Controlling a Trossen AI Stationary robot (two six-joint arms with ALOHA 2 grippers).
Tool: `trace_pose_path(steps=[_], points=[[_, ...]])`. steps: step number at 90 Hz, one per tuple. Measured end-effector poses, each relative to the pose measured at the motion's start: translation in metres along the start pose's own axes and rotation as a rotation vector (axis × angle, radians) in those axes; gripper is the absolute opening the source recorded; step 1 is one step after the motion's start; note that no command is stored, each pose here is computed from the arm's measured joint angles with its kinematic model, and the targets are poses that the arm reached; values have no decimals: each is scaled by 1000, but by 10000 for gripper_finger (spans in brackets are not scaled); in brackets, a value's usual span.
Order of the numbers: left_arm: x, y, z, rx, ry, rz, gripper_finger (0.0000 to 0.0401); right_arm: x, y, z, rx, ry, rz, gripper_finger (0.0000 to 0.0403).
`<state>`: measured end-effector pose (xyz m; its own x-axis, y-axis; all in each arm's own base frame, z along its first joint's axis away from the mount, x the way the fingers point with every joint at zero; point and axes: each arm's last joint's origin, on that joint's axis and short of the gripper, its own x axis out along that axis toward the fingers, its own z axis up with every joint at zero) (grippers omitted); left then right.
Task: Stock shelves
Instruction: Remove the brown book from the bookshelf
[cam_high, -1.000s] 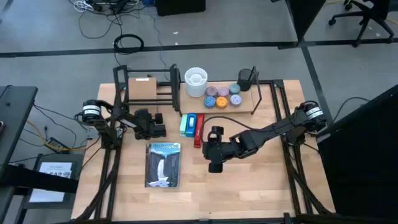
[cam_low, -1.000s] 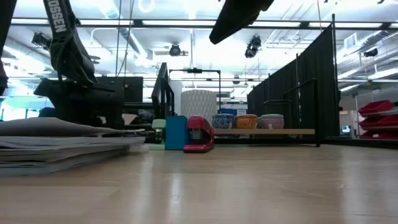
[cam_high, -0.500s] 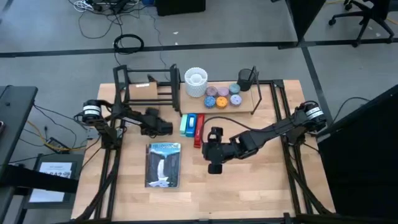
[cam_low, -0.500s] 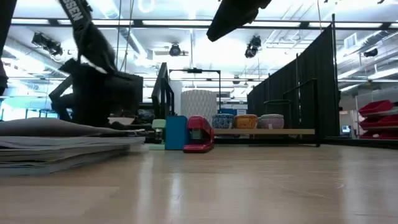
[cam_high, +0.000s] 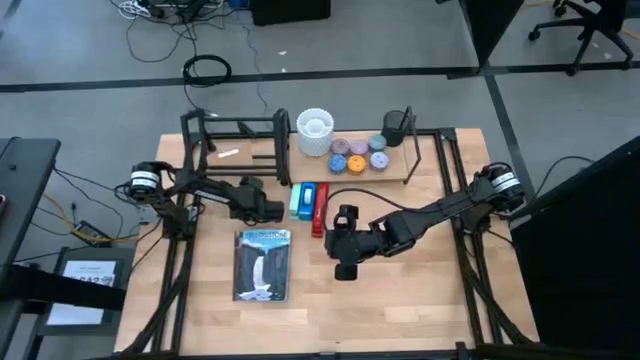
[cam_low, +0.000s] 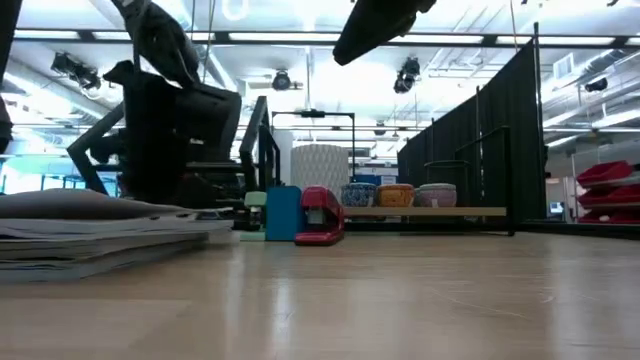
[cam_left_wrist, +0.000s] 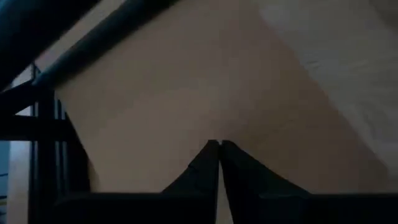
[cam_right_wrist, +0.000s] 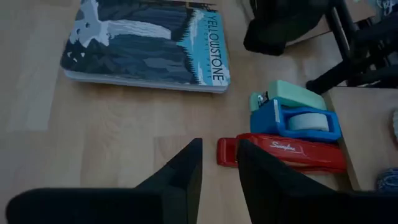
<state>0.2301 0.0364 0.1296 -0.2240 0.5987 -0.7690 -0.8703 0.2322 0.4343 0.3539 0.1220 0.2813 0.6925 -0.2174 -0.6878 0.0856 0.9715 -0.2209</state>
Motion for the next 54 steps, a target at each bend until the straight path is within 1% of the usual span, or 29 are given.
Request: trace_pose_path(steps=[4, 14, 24, 38, 48, 54], points=[[5, -2, -2, -2, 5, -2, 0, 0, 0, 0, 0, 0, 0, 73], [14, -5, -9, 50, 33, -50, 0, 0, 0, 0, 1, 2, 9, 73], [4, -10, -13, 112, 81, -139, 0, -1, 3, -1, -5, 4, 27, 73], [-22, -9, -9, 205, 161, -319, 0, -2, 4, -1, -7, 3, 31, 73], [-38, -7, -4, 219, 260, -505, 0, -2, 4, -1, -16, 5, 32, 73], [-42, -3, -5, 253, 297, -547, 0, -2, 4, -1, -15, 4, 32, 73]])
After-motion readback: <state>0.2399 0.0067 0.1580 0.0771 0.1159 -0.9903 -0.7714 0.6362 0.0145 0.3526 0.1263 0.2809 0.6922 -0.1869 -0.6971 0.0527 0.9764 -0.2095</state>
